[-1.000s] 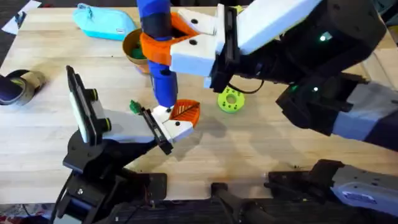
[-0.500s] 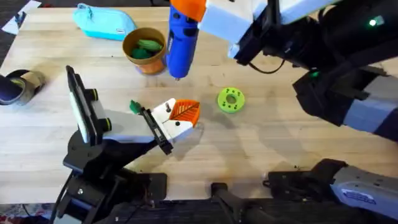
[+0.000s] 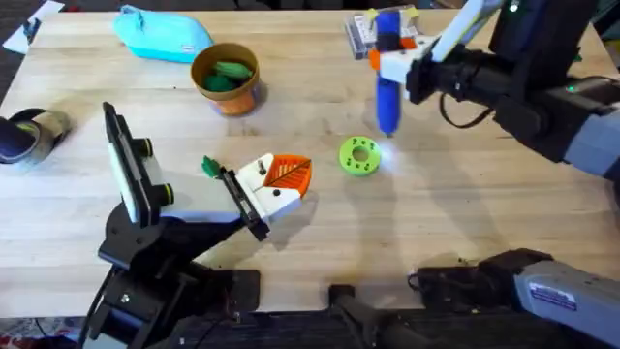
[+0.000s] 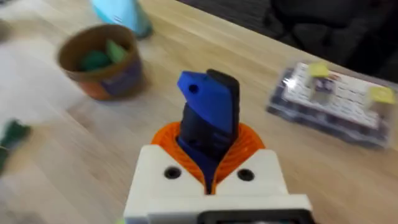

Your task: Pick up the gripper from the table and insert it into the empty holder that is missing its gripper. Then pick up a screw, insert it into the mounting hole, and use the screwdriver to tighten it. Finally, clean up the table by picking up the vegetable and placing it into the bucket.

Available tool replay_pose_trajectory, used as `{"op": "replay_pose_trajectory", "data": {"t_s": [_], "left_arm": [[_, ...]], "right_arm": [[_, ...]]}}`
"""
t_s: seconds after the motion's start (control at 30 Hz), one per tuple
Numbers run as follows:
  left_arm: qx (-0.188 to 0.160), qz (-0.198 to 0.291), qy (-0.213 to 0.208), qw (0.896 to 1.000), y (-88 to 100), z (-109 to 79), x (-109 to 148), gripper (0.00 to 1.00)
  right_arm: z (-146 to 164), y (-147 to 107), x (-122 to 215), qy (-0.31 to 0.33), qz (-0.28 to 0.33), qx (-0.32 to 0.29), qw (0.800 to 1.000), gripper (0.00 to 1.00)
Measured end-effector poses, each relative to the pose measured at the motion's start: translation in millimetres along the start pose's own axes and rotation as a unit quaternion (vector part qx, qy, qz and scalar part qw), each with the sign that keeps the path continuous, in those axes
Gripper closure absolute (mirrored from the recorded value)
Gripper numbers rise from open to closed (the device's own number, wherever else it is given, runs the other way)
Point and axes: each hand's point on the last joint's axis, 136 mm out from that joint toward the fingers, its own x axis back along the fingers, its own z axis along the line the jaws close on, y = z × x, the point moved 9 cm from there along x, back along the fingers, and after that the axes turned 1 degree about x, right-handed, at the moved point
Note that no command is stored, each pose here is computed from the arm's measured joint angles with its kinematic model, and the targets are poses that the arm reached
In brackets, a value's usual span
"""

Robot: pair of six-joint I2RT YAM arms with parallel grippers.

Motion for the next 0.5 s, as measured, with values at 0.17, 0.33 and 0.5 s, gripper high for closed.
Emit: {"op": "replay_pose_trajectory", "data": {"t_s": [0.17, 0.33, 0.5], "left_arm": [[0.0, 0.0, 0.0, 1.0, 0.0, 0.0, 0.0, 0.983], [0.0, 0.0, 0.0, 1.0, 0.0, 0.0, 0.0, 0.983], [0.0, 0.0, 0.0, 1.0, 0.0, 0.0, 0.0, 0.983]], "right_arm": [[-27.4, -34.6, -4.4, -0.095, 0.112, 0.109, 0.983, 0.978], [-29.1, -62.0, -10.9, -0.084, 0.214, 0.266, 0.936, 0.978], [-12.7, -86.9, -25.3, -0.01, 0.276, 0.391, 0.878, 0.852]]}}
